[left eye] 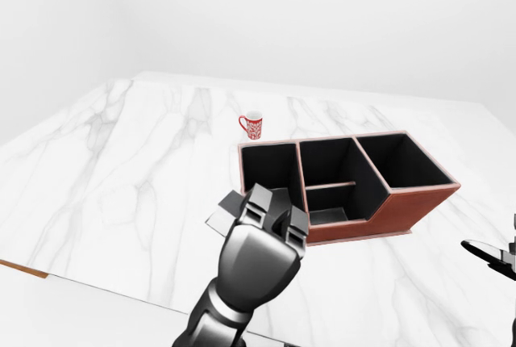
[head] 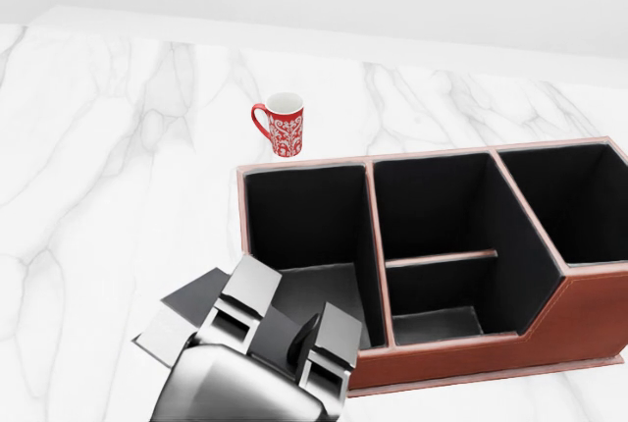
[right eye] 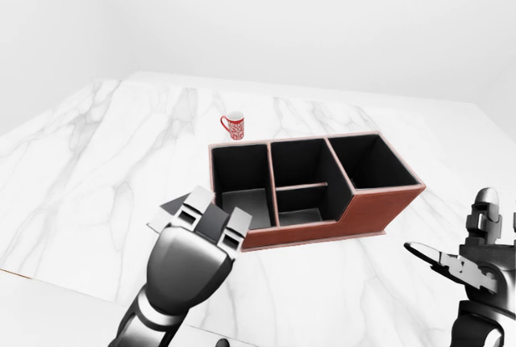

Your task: Pick up the book and place it in the left compartment of the caddy.

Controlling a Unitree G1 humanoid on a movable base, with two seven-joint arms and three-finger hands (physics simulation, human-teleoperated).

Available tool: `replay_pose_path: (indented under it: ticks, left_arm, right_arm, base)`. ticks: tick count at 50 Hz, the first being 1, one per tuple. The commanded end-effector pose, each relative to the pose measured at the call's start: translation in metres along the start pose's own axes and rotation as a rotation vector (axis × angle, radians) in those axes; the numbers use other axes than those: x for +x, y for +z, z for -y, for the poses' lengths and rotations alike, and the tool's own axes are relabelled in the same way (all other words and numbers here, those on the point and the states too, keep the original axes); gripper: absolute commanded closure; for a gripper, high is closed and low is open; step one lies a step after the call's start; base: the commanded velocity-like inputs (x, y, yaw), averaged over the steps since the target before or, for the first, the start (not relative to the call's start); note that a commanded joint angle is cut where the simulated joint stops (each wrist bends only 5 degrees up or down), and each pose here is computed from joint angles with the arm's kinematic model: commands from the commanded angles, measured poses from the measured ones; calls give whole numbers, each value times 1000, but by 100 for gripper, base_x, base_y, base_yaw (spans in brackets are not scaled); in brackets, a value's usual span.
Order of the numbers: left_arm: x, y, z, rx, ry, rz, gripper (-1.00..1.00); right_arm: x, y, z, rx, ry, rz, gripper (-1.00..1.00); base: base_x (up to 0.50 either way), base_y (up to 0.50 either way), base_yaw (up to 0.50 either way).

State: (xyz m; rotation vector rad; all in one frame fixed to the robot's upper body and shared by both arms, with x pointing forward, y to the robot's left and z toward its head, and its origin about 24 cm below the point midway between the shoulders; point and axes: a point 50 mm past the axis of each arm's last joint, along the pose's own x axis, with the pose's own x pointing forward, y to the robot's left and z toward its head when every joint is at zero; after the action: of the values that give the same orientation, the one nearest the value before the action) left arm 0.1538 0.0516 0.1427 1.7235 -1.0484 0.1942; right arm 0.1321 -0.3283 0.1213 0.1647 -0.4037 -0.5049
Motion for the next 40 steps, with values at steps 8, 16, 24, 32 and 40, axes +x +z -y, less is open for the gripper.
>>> replay_pose_path:
  ticks: [8, 16, 24, 32, 40]
  left_arm:
    - [26, 4, -1, 26, 45, 61, 100]
    - [38, 9, 7, 30, 6, 77, 100]
    - [51, 7, 23, 39, -63, 43, 100]
    - [61, 6, 21, 40, -57, 30, 100]
    - [70, 3, 21, 53, -60, 21, 100]
  right_arm:
    - [0, 0, 0, 0, 0, 1, -100]
    - [0, 0, 0, -2, 2, 1, -100]
    - [0, 0, 0, -2, 3, 2, -100]
    - [0, 0, 0, -2, 4, 0, -100]
    - [0, -1, -1, -2, 5, 0, -100]
  base:
    - [0, 0, 0]
    - [0, 0, 0]
    - [0, 0, 0]
    - [0, 0, 0]
    - [0, 0, 0]
